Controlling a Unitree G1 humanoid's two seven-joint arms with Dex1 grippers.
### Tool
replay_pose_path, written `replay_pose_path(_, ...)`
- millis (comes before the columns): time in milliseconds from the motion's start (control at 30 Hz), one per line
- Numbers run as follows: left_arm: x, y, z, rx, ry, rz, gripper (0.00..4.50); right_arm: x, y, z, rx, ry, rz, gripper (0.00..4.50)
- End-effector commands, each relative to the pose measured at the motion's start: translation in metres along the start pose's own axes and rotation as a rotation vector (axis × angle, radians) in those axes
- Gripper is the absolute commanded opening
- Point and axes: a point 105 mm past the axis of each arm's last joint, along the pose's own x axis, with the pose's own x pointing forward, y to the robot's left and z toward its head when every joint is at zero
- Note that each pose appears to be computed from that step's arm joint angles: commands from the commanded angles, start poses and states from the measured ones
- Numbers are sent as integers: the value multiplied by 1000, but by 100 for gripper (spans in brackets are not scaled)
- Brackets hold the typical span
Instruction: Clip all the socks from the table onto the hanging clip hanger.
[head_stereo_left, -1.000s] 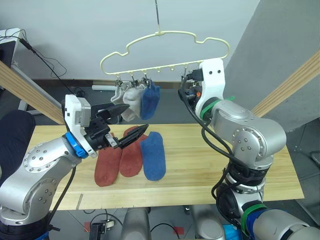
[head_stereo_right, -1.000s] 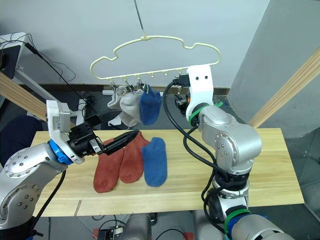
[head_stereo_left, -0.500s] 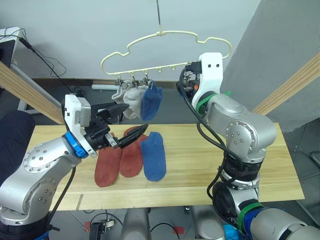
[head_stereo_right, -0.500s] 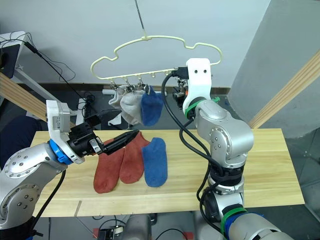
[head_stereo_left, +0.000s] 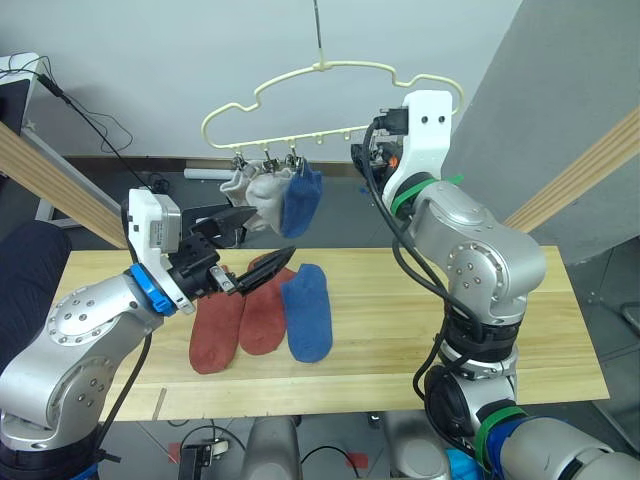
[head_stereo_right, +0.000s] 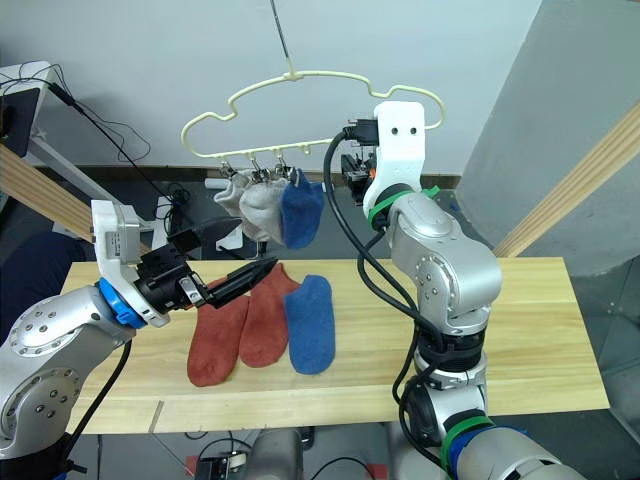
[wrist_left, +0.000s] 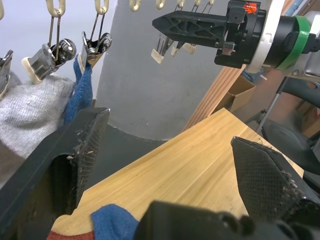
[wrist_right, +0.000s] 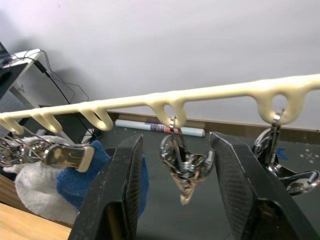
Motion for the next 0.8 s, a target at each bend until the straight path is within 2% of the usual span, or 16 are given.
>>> replay_pose_path(33,-1,-7,8,30,-25,-20,449,-3,10,3,53,-37,38,216)
replay_pose_path(800,-6,-7,11,53,-9,1,449,12,16,2,132,-62,66,216)
